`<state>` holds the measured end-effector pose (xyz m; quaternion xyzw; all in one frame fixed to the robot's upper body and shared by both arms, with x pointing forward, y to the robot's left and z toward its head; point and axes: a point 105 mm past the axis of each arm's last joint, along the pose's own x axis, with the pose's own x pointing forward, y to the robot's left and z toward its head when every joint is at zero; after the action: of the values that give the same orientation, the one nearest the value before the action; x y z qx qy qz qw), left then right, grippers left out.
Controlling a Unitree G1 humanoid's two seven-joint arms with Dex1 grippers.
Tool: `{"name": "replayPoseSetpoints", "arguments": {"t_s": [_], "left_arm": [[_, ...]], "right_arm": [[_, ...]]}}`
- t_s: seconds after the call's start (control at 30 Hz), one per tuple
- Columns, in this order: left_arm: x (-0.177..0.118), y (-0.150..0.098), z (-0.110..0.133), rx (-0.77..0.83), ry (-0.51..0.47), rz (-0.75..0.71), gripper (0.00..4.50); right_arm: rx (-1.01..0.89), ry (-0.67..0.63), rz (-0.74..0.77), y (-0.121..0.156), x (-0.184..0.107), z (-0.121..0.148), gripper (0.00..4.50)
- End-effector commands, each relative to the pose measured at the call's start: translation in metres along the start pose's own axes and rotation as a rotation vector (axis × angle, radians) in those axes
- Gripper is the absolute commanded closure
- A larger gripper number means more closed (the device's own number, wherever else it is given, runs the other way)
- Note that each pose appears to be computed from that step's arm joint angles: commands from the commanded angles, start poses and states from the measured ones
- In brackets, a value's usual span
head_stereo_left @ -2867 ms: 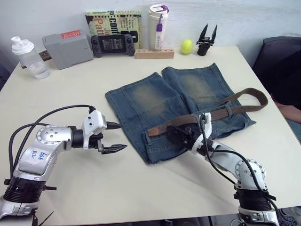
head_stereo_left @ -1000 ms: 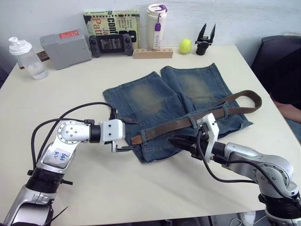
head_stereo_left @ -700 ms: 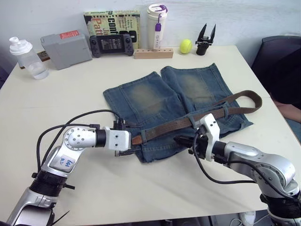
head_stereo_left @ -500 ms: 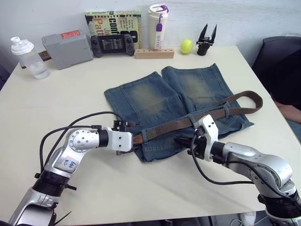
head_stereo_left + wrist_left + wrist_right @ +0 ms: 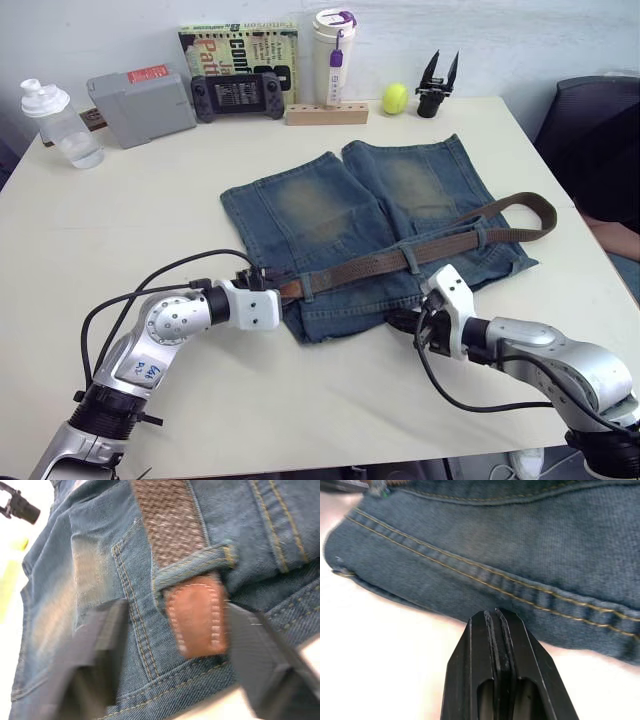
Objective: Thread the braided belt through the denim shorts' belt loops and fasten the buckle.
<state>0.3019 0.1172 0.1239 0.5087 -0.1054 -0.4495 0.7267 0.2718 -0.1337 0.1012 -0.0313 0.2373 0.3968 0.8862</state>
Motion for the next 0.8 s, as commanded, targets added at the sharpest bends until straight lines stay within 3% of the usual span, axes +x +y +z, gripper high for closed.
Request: {"name": "replayPoseSetpoints", "arguments": {"t_s": [0.03, 0.1, 0.13, 0.27, 0.47, 0.8], "left_arm": [[0.002, 0.001, 0.003, 0.091, -0.007, 0.024, 3.39], [0.003, 0.000, 0.003, 0.109, -0.004, 0.032, 4.36], [0.003, 0.000, 0.003, 0.114, -0.002, 0.037, 4.44], [-0.008, -0.001, -0.003, 0.150, 0.036, 0.051, 4.44], [-0.028, 0.004, -0.008, 0.223, 0.095, 0.090, 4.44], [-0.110, 0.012, -0.047, 0.223, 0.322, 0.219, 4.44]], "right_arm": [[-0.028, -0.024, -0.001, -0.001, 0.002, 0.008, 4.50], [-0.031, -0.024, -0.004, -0.002, 0.002, 0.009, 4.50], [-0.030, -0.024, -0.008, -0.003, 0.003, 0.009, 4.50], [-0.027, -0.007, -0.076, -0.013, 0.003, 0.006, 4.50], [0.021, 0.107, -0.120, -0.023, 0.011, -0.023, 4.50], [0.070, 0.127, -0.071, -0.024, 0.022, -0.022, 4.50]]}}
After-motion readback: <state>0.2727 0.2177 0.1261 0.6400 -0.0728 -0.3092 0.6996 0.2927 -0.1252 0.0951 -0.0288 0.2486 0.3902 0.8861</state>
